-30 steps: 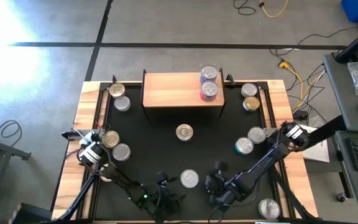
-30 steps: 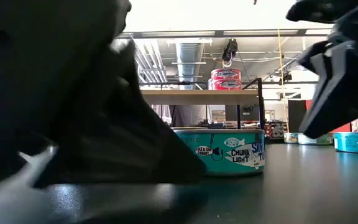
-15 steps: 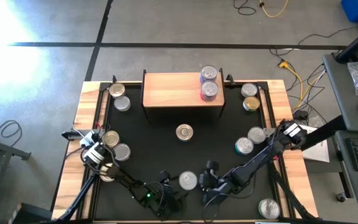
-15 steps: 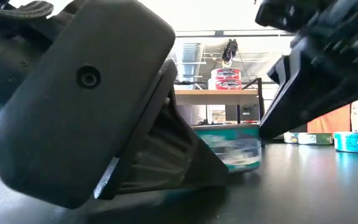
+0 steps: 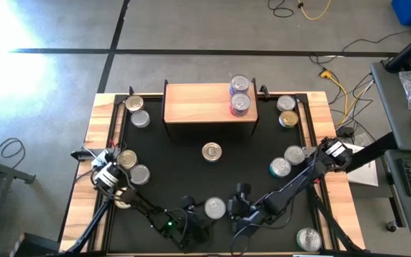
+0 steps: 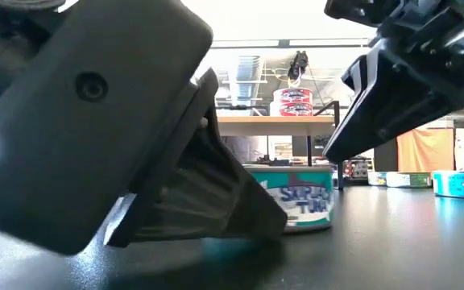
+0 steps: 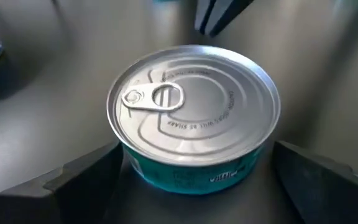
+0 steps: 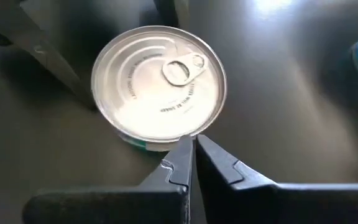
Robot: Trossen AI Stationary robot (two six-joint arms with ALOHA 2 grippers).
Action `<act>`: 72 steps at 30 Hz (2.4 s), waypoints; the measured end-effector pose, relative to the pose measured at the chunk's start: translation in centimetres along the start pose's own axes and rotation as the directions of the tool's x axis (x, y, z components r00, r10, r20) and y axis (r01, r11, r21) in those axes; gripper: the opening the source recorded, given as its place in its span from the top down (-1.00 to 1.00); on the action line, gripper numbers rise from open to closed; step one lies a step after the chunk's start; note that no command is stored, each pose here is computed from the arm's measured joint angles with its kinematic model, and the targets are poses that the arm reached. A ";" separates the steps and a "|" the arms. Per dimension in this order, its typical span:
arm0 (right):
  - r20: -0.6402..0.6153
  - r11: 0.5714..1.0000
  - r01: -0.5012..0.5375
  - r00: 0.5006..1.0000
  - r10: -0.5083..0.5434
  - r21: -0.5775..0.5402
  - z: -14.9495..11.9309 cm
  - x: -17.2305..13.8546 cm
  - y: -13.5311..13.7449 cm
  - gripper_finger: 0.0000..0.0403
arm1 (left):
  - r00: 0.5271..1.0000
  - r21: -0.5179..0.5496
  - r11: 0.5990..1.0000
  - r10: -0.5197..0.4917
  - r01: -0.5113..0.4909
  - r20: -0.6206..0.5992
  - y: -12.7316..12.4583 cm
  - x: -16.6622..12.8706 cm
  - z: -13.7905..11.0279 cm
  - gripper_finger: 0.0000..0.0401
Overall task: Stack canned seafood by type on shelf
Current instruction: Put the green blue tuna can on the shelf
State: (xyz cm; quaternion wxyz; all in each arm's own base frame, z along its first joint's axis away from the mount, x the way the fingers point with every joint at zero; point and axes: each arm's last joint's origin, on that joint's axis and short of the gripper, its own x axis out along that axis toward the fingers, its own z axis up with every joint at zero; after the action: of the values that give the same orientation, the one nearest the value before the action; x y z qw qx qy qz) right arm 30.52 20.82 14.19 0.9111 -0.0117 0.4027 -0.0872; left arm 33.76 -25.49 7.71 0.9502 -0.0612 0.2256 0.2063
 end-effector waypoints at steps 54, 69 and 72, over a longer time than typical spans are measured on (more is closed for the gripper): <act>0.002 0.998 -0.066 0.998 0.066 -0.019 0.6 -3.6 0.3 0.94 | 0.998 0.097 0.995 -0.002 0.007 -0.055 2.2 0.1 5.7 -0.79; 0.156 0.997 0.007 0.988 -0.019 0.081 5.2 -8.3 -4.6 0.94 | 0.980 0.223 0.955 0.200 -0.197 0.009 15.8 -3.3 17.5 -0.79; 0.115 0.997 -0.013 0.993 0.004 0.077 6.4 -7.4 -6.2 0.94 | 0.977 0.217 0.955 0.211 -0.202 -0.022 19.4 -2.3 18.2 -0.79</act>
State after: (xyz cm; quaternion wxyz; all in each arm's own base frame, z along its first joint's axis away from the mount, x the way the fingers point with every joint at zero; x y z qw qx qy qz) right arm 29.45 15.64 24.52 0.9329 0.0202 0.3459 -0.0981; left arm 31.14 -4.90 24.54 0.9191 0.0606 0.2731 0.2775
